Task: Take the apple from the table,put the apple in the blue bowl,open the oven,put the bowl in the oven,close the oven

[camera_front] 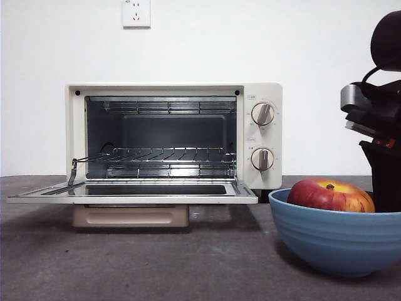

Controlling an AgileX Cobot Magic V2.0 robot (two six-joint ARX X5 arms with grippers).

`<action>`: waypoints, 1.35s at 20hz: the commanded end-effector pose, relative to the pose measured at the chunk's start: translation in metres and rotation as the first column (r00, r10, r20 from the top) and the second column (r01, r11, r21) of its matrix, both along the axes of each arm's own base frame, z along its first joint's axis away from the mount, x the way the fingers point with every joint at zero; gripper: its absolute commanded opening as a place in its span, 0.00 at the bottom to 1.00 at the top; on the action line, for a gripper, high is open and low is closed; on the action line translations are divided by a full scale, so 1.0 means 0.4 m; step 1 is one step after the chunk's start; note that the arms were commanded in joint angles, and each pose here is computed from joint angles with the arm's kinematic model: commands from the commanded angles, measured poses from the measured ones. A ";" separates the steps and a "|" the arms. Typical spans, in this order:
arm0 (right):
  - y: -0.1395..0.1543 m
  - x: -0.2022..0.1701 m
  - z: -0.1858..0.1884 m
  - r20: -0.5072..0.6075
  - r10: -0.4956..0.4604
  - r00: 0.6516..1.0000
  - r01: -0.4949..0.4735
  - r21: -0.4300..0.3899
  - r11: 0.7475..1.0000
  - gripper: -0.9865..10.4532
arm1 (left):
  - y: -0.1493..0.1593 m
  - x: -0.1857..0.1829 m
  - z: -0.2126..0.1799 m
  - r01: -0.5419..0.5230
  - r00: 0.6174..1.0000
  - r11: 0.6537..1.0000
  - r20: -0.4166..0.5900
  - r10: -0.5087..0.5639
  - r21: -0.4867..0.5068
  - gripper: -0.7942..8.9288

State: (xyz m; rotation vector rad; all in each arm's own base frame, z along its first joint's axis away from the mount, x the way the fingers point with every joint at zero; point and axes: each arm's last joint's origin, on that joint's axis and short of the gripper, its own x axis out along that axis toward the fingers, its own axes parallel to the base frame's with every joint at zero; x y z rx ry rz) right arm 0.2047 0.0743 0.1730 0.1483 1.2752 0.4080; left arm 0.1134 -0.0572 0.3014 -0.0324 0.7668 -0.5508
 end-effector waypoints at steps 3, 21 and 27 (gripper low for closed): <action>0.014 0.004 -0.001 -0.014 -0.005 1.000 0.005 0.039 0.999 0.09 | -0.002 0.005 -0.016 -0.005 1.000 1.000 -0.015 0.005 0.010 0.09; 0.318 0.244 0.240 0.126 -0.068 0.990 0.040 0.209 0.977 0.09 | -0.005 0.019 -0.107 -0.040 0.998 0.998 -0.055 0.043 0.051 0.09; 0.389 0.338 0.222 0.076 -0.217 0.973 0.195 0.230 0.953 0.09 | -0.007 0.022 -0.103 -0.039 0.999 0.998 -0.036 0.040 0.043 0.09</action>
